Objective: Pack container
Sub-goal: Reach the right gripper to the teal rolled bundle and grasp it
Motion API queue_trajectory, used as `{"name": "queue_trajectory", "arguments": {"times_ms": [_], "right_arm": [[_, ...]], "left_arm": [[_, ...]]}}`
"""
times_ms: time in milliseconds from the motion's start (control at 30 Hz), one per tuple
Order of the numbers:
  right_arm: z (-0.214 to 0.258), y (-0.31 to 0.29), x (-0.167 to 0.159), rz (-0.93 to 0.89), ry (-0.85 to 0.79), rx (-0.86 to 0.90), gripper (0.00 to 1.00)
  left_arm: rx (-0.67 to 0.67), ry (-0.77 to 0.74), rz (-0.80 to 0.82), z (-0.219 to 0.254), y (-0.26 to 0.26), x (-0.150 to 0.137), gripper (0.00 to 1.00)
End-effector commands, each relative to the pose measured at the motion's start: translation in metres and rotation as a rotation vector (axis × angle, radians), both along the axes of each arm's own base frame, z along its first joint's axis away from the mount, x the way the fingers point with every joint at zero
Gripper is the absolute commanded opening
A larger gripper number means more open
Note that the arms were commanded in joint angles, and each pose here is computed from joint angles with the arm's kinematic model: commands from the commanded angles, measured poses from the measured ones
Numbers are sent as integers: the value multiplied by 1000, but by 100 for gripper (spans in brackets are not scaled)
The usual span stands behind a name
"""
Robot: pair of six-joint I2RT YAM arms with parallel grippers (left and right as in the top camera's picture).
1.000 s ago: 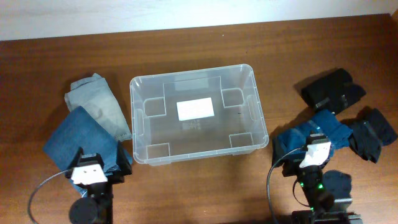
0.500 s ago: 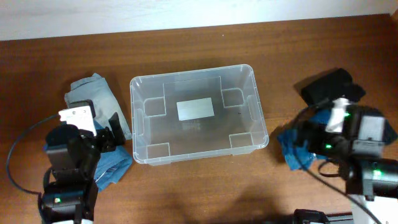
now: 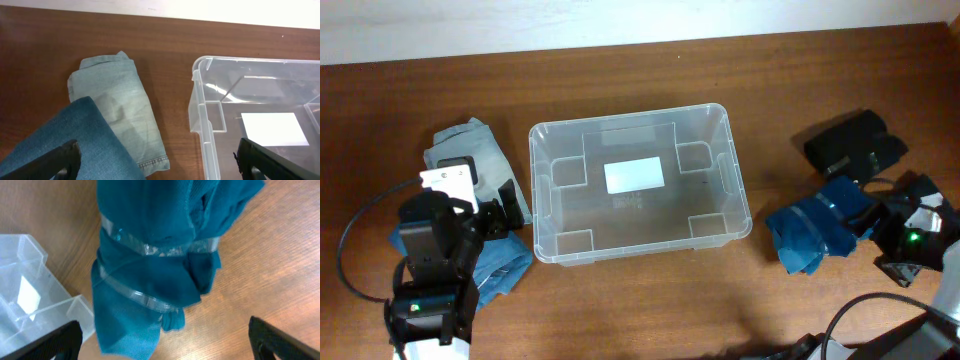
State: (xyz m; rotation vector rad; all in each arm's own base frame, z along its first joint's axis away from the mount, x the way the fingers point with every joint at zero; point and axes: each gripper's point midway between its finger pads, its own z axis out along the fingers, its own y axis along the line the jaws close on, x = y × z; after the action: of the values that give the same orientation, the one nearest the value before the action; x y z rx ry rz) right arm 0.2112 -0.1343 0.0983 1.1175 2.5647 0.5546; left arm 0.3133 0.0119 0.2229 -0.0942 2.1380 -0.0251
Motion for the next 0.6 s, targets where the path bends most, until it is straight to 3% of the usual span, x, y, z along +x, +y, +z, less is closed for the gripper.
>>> {"name": "queue_trajectory", "arguments": {"times_ms": [0, 167, 367, 433, 567], "right_arm": [[-40, 14, 1, -1, -36, 68, 98], [-84, 5, 10, -93, -122, -6, 98], [-89, 8, 22, -90, -245, -22, 99], [-89, 7, 22, -90, -248, -25, 91], [-87, 7, 24, -87, -258, -25, 54]], "left_arm": [[-15, -28, -10, 11, -3, 3, 99], [-15, -28, -10, 11, -3, 3, 99], [-15, -28, -10, 11, -3, 3, 100], [-15, -28, -10, 11, -3, 3, 99], [-15, -28, -10, 11, -3, 3, 99]]}}
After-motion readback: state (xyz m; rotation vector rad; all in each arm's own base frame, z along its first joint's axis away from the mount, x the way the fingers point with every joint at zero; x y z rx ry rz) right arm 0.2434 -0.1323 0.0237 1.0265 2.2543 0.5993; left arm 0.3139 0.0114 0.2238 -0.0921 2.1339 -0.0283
